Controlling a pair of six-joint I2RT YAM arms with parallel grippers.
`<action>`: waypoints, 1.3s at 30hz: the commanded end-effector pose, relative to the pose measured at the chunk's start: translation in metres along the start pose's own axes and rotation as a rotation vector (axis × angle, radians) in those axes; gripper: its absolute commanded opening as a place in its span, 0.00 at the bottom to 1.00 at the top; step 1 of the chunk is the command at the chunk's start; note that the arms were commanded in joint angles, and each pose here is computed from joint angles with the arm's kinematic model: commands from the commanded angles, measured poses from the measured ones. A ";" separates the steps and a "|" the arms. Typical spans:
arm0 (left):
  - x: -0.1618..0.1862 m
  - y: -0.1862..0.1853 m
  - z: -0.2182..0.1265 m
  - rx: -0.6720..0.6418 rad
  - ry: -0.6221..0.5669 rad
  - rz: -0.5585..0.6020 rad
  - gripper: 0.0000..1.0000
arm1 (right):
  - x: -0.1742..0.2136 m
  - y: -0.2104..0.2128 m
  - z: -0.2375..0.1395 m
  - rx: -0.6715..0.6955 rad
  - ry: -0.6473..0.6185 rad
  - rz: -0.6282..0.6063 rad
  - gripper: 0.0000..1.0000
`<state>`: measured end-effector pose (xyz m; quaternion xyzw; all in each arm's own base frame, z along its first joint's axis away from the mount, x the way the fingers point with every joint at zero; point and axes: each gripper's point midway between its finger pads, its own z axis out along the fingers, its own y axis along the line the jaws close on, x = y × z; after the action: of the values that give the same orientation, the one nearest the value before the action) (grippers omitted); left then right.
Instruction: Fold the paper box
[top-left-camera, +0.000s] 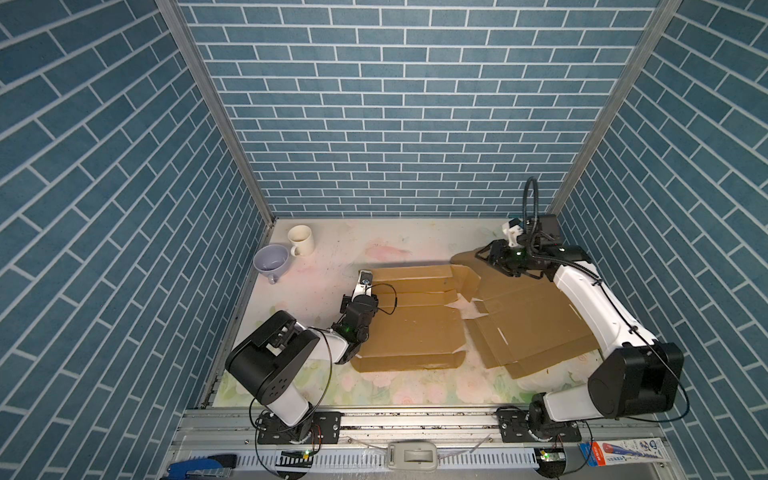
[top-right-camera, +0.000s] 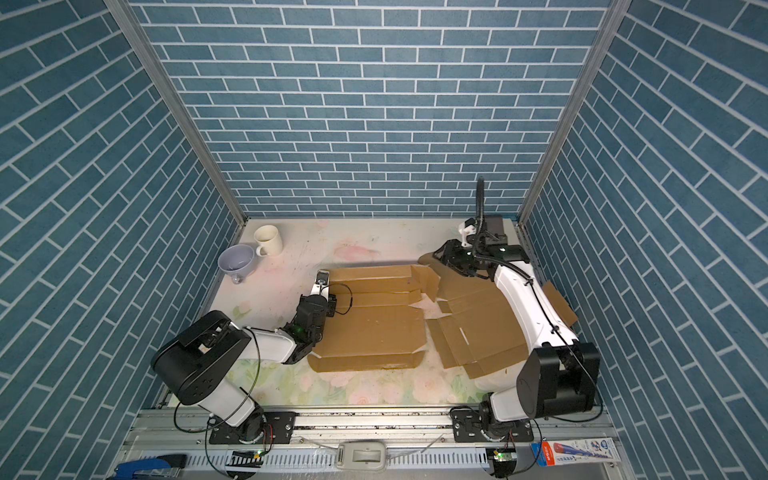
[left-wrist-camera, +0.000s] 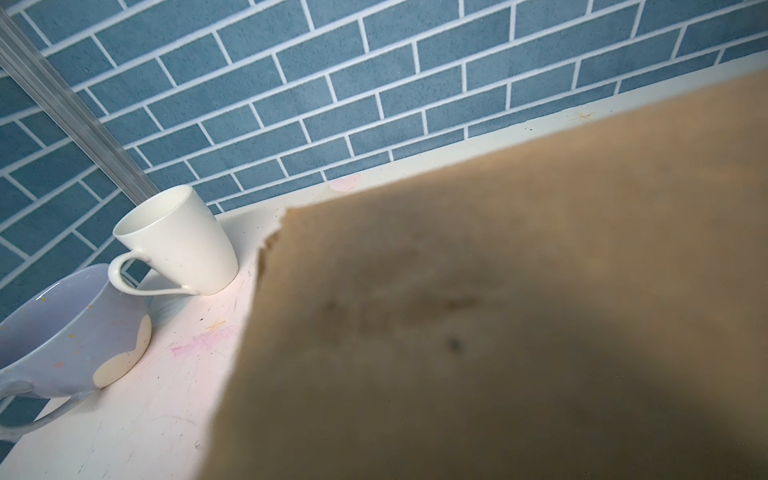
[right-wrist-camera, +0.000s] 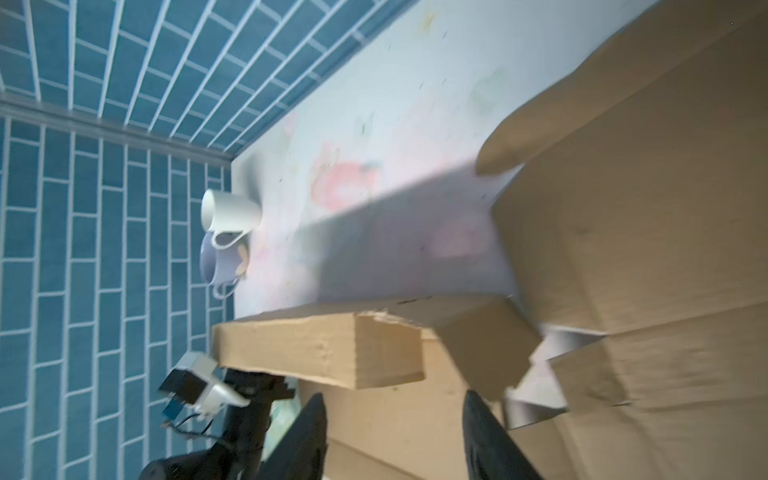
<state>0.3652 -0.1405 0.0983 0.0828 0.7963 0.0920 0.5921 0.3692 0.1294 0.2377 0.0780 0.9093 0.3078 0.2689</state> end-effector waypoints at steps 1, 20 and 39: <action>0.011 -0.001 0.002 -0.011 0.045 0.066 0.00 | -0.002 -0.074 0.001 0.315 -0.036 -0.106 0.38; 0.010 0.006 0.008 -0.050 0.104 0.055 0.00 | 0.024 -0.038 0.134 -0.086 -0.006 -0.403 0.30; 0.010 0.017 0.014 -0.086 0.153 0.017 0.00 | 0.084 0.013 0.101 -0.223 0.229 -0.392 0.23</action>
<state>0.3789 -0.1314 0.0949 0.0475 0.8262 0.1057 0.5514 0.3647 0.2094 0.1171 -0.1439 0.9023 0.3338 0.2318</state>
